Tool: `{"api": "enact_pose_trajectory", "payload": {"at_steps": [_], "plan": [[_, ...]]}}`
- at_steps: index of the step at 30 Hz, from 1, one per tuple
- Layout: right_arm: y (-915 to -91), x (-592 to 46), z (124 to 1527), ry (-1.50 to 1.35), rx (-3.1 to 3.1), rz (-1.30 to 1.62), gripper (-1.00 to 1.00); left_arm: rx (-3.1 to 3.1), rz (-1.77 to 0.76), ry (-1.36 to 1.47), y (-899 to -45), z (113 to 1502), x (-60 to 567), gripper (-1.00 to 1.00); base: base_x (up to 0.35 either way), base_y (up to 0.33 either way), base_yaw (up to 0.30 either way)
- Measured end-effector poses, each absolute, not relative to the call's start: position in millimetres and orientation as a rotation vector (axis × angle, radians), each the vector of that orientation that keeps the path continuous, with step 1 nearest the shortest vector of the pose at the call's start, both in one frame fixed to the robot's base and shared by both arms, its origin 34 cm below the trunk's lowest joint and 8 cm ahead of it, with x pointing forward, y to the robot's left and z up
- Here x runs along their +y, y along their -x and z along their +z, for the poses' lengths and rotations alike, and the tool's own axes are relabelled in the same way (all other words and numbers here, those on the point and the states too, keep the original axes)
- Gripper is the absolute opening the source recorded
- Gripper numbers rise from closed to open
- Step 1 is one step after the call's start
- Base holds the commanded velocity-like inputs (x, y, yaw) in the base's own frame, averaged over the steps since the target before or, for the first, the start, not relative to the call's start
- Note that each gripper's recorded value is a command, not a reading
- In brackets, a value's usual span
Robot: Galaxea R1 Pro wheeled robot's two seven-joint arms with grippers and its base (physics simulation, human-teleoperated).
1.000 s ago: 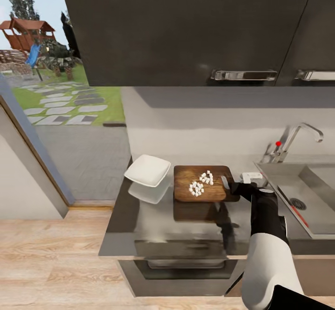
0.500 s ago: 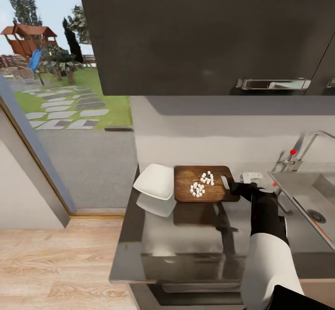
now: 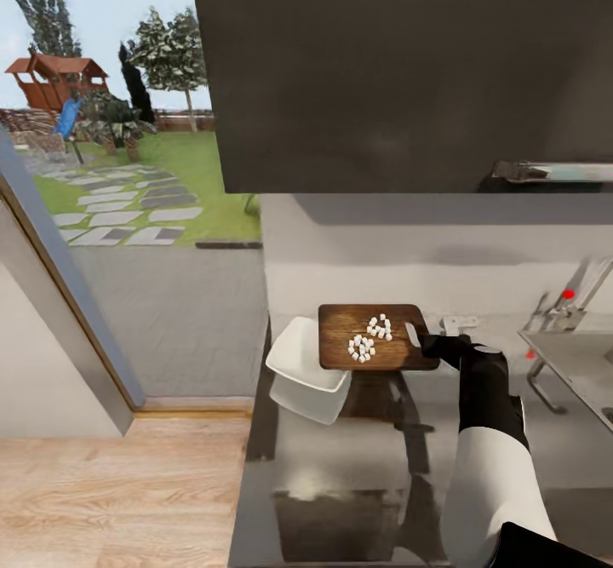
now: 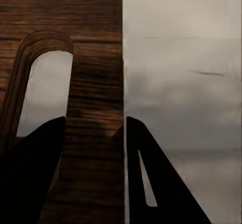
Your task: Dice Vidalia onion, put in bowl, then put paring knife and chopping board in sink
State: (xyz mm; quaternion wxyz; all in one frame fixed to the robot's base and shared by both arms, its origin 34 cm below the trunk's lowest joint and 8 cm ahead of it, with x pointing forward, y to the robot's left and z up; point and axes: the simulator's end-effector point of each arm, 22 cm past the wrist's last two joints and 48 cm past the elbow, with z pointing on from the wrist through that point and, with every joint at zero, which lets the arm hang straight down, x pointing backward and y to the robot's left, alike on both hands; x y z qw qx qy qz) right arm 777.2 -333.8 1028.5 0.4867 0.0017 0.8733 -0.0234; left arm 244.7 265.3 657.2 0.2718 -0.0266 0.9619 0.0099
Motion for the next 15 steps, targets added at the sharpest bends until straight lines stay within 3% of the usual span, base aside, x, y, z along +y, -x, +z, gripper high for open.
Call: {"api": "enact_pose_trajectory", "payload": {"at_steps": [9,15], "plan": [[-777,-334,1038,-0.005,2.110,-0.056,-1.00,2.576,0.027,0.070,-250,659,266,1.00,0.165,0.237,0.000],[-776,-334,1044,-0.005,2.101,-0.057,-1.00,2.566,0.027,0.070,-253,660,266,1.00,0.157,0.143,0.000]]}}
